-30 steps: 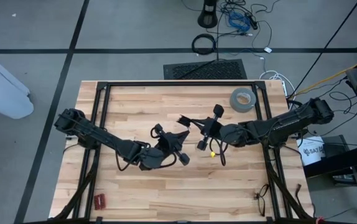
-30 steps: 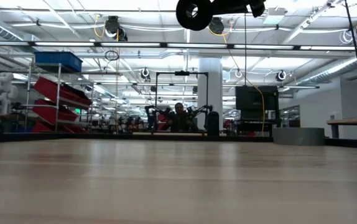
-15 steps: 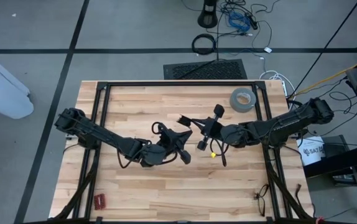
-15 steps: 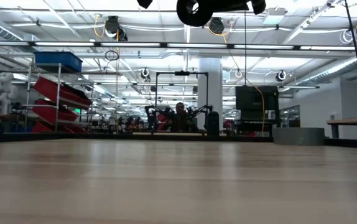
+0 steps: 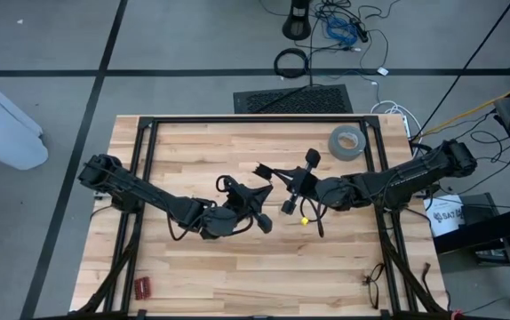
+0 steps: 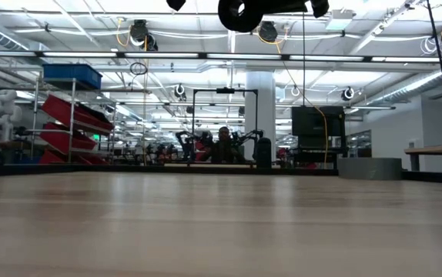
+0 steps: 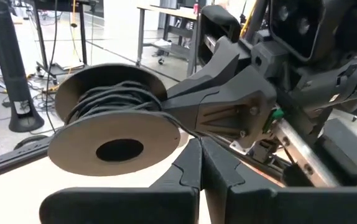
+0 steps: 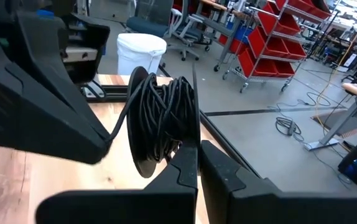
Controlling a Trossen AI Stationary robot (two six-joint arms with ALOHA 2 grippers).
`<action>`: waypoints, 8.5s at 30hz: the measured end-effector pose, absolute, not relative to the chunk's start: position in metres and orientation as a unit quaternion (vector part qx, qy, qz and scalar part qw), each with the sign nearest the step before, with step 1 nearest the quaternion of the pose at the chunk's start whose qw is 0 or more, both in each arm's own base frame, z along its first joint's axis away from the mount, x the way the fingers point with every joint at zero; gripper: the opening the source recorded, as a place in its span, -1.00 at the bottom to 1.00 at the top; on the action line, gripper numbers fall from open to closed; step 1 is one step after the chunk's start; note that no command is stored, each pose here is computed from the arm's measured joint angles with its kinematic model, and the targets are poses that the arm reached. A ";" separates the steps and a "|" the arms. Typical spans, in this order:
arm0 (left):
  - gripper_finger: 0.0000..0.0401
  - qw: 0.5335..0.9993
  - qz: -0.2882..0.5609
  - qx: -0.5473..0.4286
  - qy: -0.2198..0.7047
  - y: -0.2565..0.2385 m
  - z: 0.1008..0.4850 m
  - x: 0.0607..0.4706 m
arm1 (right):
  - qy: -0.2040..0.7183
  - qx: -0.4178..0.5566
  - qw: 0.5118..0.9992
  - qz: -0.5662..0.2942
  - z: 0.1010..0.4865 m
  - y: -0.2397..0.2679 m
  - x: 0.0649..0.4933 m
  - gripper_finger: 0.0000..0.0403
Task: Coil cords
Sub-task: Coil the black wire onto the spool
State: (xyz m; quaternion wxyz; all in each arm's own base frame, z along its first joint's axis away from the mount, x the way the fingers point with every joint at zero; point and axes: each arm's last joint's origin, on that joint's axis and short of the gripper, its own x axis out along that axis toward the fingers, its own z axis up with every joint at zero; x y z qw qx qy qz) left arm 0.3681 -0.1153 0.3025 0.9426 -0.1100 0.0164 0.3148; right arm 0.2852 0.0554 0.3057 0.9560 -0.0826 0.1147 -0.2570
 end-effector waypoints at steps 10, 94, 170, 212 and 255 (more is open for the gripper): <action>-0.83 0.945 0.307 -0.108 0.025 -0.115 0.296 0.367 | 0.106 -0.078 0.959 -0.252 0.307 0.056 0.286 -1.00; -0.21 0.924 0.382 -0.025 0.016 -0.130 0.263 0.380 | 0.064 -0.084 0.972 -0.210 0.333 0.067 0.263 -1.00; -0.99 0.975 0.213 -0.052 -0.035 -0.113 0.290 0.400 | 0.067 -0.081 0.972 -0.209 0.331 0.068 0.265 -1.00; -0.98 0.963 0.239 0.024 0.126 -0.122 0.255 0.390 | 0.069 -0.065 0.982 -0.161 0.336 0.067 0.256 -1.00; -0.32 0.956 0.248 0.133 0.084 -0.171 0.339 0.307 | 0.059 -0.055 0.996 -0.035 0.347 0.072 0.242 -1.00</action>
